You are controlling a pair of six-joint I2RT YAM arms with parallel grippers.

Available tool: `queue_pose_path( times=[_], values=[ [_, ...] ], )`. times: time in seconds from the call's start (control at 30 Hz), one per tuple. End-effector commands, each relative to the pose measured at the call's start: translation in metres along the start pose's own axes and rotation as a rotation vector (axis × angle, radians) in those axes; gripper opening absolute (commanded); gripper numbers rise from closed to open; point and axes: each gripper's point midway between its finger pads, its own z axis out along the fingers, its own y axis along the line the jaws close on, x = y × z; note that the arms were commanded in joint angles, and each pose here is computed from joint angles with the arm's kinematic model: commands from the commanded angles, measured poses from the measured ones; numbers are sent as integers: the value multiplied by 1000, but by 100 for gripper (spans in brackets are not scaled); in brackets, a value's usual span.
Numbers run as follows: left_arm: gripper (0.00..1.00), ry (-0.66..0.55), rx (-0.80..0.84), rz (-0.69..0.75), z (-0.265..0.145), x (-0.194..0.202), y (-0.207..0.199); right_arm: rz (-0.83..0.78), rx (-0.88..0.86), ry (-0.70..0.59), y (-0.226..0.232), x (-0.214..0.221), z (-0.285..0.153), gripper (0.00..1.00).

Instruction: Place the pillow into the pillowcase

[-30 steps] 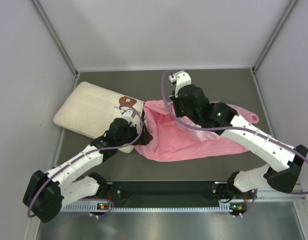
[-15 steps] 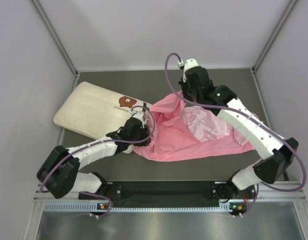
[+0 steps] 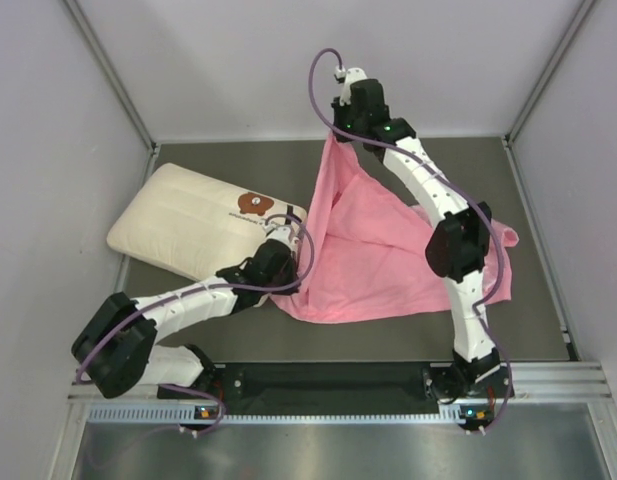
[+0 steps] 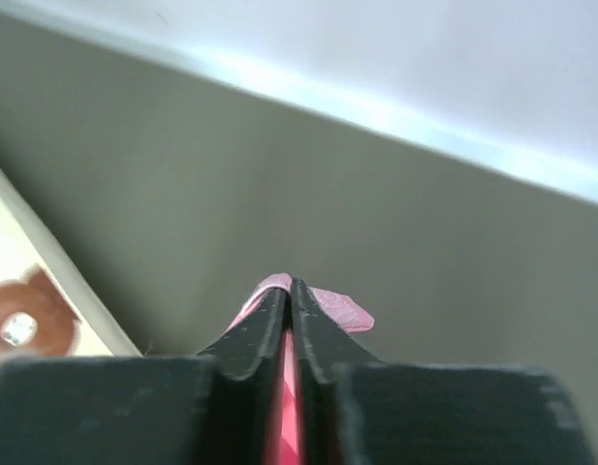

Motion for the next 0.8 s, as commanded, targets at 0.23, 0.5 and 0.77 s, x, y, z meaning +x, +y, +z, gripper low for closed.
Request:
queue_pose_path(
  times=[0.23,0.5,0.77],
  values=[
    [0,1,10,-64,-14,7,-13,32,-307,-305,51,-90,-27,100],
    [0,-11,18,-73,-27,0,-15,141,-66,-63,-44,3,-120,100],
    [0,-18,16,-61,-36,1,-11,439,302,155,-150,152,-176,98]
  ],
)
